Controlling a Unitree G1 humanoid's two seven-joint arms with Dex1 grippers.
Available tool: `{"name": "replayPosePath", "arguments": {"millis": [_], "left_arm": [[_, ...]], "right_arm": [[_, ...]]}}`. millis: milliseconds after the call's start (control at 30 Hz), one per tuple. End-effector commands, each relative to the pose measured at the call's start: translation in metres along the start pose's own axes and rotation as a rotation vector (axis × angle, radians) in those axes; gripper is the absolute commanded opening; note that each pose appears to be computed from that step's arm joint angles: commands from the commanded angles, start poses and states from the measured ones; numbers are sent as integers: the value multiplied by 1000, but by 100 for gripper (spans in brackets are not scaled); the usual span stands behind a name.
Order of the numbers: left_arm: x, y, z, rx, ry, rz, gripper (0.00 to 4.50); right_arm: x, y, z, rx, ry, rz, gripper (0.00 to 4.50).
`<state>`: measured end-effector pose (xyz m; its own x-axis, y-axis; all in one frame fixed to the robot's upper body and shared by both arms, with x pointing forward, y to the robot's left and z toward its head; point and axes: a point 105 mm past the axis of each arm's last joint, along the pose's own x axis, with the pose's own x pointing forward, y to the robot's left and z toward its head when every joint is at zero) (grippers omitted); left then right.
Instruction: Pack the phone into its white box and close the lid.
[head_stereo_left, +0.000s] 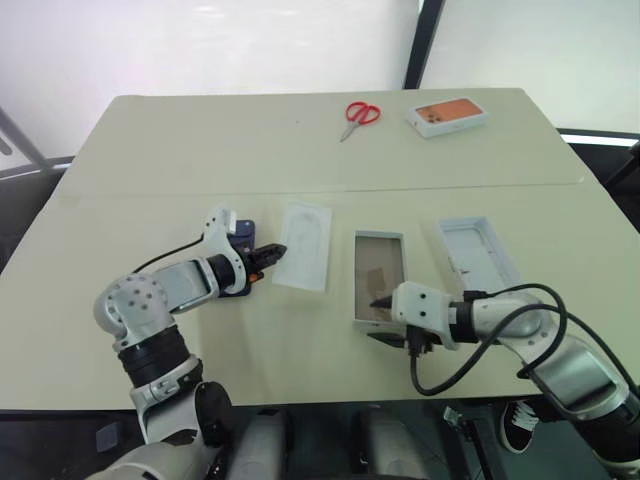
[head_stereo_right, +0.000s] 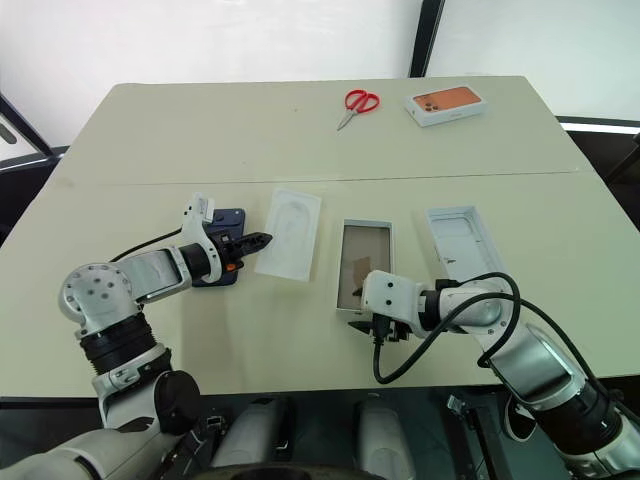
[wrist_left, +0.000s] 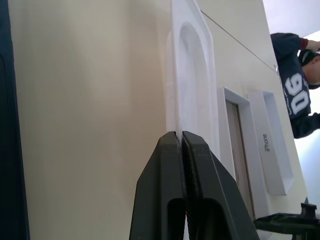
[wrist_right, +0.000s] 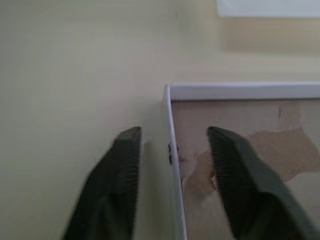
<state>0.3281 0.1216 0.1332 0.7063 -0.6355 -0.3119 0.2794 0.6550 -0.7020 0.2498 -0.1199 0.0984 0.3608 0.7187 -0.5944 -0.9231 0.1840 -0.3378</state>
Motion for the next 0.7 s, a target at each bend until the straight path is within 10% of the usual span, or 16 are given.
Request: {"name": "replayPosePath", "arguments": {"millis": [33,633,700], "left_arm": [[-4,-5,3,20,-12,-17,0],[-8,-27,22,-44,-104,-143,0],[-6,-27,19,-49,-96,-134,0]], "right_arm": [[2,0,11,-36,-37,4,13],[64,-19,63,-218,-179,-9,5],[61,-20,68,-173,-207,-6,60]]}}
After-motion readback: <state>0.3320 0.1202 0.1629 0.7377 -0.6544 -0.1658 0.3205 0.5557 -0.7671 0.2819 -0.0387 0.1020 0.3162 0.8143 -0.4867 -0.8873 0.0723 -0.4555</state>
